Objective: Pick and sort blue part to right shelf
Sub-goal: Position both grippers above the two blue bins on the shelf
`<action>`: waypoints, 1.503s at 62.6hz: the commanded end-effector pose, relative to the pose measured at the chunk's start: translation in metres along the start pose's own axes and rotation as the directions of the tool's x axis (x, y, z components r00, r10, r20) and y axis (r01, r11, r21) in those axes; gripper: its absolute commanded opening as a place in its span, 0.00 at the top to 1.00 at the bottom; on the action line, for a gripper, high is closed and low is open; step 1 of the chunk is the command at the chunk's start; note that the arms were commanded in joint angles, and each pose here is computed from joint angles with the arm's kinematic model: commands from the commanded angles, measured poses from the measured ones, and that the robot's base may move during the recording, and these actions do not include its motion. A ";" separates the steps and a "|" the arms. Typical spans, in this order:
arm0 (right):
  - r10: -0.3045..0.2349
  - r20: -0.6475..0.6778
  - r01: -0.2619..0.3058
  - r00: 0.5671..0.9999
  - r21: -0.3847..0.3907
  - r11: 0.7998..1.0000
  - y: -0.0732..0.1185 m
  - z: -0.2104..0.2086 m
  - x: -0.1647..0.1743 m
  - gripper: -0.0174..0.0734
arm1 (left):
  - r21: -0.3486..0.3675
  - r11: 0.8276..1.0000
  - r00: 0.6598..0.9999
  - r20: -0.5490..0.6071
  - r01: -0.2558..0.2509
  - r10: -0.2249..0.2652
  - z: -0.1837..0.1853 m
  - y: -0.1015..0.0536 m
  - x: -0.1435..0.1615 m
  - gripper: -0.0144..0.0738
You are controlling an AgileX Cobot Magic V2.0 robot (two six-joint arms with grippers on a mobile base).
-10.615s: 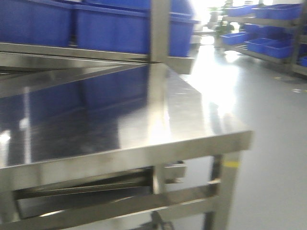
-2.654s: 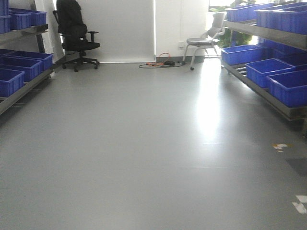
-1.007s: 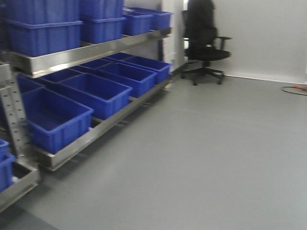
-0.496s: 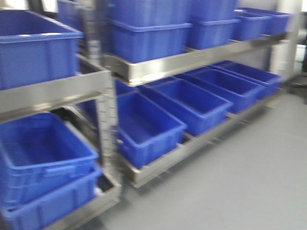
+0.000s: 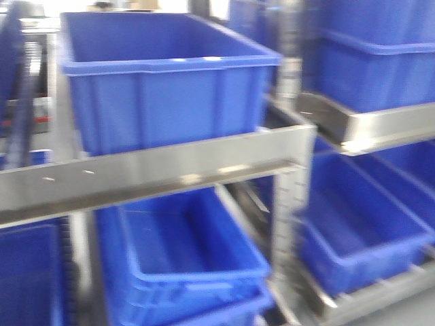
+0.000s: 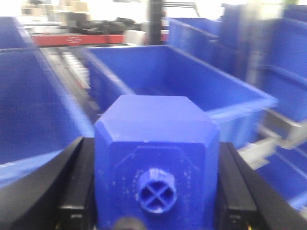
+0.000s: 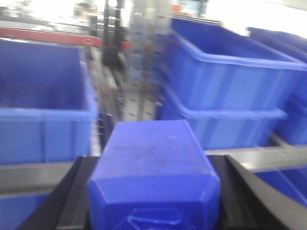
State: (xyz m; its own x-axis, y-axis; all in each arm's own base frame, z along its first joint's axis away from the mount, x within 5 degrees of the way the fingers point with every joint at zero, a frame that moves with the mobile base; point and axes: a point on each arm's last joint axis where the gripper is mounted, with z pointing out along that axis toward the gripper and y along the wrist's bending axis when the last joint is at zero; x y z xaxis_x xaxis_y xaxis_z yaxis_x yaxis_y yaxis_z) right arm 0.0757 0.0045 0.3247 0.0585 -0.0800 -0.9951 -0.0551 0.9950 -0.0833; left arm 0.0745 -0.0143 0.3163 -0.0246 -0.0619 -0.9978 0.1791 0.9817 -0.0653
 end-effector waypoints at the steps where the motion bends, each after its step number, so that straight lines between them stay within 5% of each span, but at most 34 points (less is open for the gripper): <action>1: -0.004 0.113 0.003 0.994 0.014 1.000 -0.002 -0.001 -0.017 0.36 | -0.004 1.000 0.994 0.113 0.006 -0.006 -0.001 0.000 -0.018 0.40; 94: -0.004 0.113 0.003 0.994 0.014 1.000 -0.002 -0.001 -0.017 0.36 | -0.004 1.000 0.994 0.113 0.006 -0.006 -0.001 0.000 -0.018 0.40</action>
State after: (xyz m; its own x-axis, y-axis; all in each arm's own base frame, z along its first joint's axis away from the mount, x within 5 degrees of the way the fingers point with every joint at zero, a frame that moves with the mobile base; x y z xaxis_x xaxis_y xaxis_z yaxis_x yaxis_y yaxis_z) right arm 0.0757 0.0045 0.3247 0.0585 -0.0800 -0.9951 -0.0551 0.9950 -0.0833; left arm 0.0745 -0.0143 0.3163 -0.0246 -0.0619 -0.9978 0.1791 0.9817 -0.0653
